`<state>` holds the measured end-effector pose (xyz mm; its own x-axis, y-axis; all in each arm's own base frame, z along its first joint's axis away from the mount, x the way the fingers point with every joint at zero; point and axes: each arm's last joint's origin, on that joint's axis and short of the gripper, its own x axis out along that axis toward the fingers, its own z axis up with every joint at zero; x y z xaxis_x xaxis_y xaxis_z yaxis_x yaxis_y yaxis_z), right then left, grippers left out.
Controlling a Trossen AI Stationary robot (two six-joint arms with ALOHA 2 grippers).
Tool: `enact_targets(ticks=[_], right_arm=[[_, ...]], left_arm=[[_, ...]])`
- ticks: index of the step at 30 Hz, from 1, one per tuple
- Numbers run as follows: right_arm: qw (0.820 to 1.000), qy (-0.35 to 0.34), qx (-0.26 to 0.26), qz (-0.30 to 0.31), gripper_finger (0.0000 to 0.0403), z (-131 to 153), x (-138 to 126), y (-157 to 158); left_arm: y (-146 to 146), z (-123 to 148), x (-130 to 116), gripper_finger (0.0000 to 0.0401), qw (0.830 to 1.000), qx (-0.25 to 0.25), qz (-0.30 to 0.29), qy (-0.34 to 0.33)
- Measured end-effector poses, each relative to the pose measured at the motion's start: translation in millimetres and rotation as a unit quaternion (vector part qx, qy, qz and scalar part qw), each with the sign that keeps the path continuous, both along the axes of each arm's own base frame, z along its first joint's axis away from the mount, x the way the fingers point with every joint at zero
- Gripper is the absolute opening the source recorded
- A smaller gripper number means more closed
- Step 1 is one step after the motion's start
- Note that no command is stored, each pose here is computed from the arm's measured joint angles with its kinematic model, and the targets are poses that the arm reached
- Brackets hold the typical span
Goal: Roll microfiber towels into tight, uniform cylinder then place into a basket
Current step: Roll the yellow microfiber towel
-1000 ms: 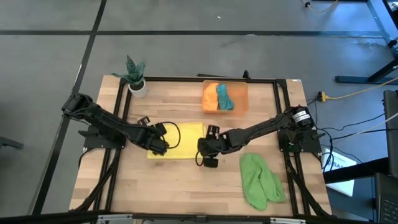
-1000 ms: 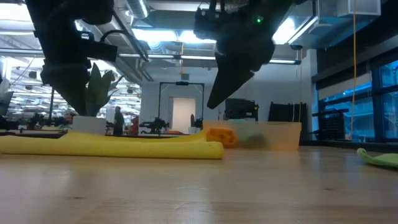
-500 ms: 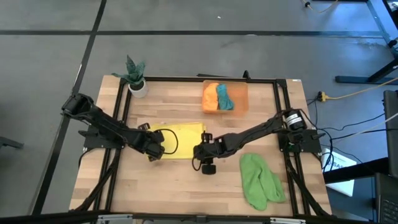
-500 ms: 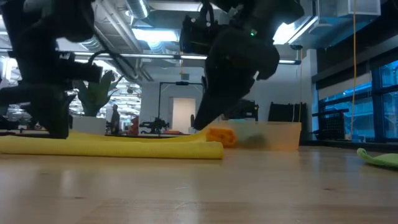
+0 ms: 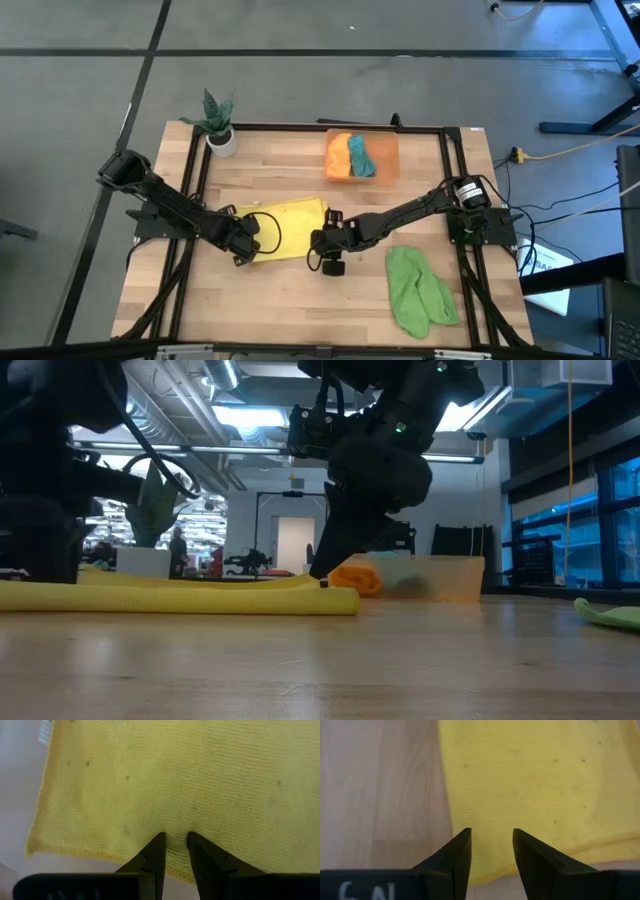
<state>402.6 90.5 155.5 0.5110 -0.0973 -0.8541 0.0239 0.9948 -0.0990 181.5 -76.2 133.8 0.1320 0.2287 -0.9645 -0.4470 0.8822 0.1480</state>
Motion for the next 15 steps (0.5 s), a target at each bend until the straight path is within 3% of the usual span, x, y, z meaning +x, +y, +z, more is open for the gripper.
enact_targets(ticks=[15], right_arm=[[1.000, 0.019, 0.013, 0.015, 0.0145, -1.9, -4.0, 6.3]], left_arm=[[-36.5, 2.3, -3.3, 0.0076, 0.996, -0.069, -0.020, -0.052]])
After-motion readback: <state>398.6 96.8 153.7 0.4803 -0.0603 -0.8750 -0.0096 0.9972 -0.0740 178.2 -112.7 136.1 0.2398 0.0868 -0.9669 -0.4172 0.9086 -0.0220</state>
